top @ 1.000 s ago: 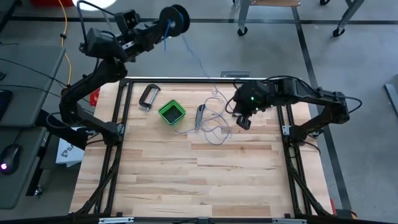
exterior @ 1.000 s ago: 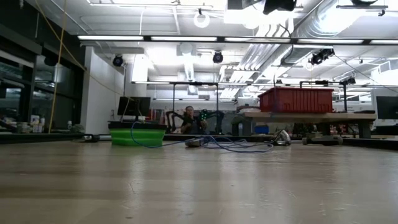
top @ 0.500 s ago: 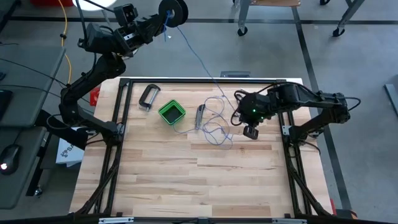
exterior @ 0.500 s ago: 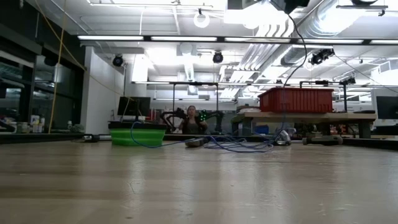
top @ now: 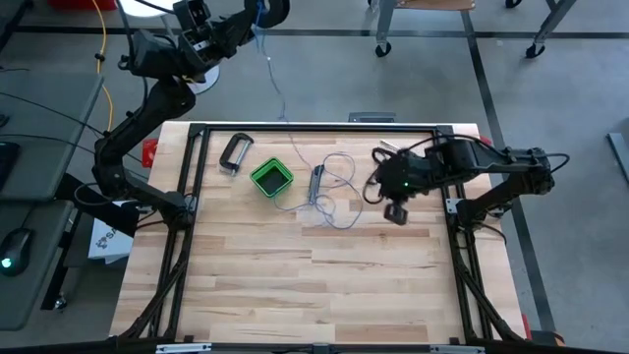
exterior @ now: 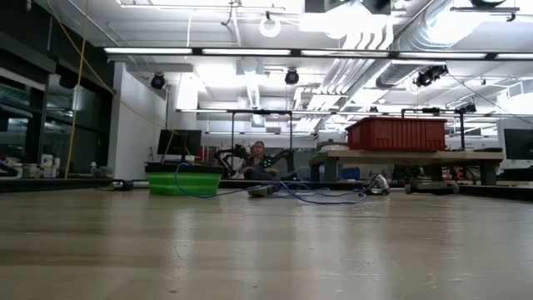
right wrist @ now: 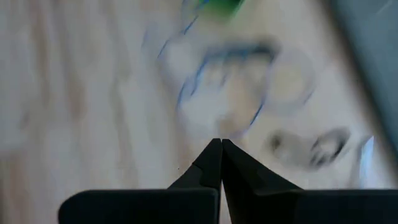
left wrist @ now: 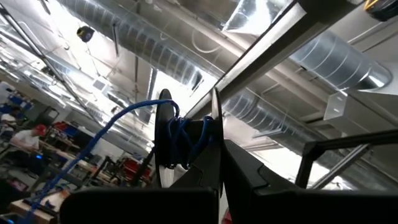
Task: Coil cords
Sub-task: Coil the blue wire onto the spool
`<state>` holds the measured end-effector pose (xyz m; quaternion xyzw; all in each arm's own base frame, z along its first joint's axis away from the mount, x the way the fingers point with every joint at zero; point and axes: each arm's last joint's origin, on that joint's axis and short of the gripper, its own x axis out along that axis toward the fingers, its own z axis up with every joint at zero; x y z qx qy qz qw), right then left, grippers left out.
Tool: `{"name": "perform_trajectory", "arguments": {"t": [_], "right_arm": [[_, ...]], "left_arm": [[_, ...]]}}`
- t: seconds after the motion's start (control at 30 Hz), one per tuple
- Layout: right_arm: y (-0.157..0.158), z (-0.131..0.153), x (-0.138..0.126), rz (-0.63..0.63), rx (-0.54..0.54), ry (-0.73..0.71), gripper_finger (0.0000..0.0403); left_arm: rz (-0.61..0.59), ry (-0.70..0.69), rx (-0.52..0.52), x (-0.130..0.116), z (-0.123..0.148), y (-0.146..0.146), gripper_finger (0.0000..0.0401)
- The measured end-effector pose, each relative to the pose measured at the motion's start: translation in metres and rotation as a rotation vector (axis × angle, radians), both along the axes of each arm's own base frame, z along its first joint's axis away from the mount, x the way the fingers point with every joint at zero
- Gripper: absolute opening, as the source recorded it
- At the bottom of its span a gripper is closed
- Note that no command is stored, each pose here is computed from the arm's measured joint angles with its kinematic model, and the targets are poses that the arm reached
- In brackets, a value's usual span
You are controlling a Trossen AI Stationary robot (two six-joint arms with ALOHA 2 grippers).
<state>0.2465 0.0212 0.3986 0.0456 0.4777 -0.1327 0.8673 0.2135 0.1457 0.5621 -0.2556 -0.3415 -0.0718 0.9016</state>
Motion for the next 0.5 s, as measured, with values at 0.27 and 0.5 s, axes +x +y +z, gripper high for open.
{"name": "perform_trajectory", "arguments": {"t": [0.27,0.5], "right_arm": [[-0.040,0.048,0.041,-0.136,-0.255,-0.607,0.0000],[-0.084,0.094,0.045,-0.147,-0.106,-1.147,0.0021]], "left_arm": [[-0.081,0.057,-0.038,0.015,-0.005,-0.015,0.0000],[-0.144,0.080,-0.034,0.027,-0.007,-0.031,0.0000]]}}
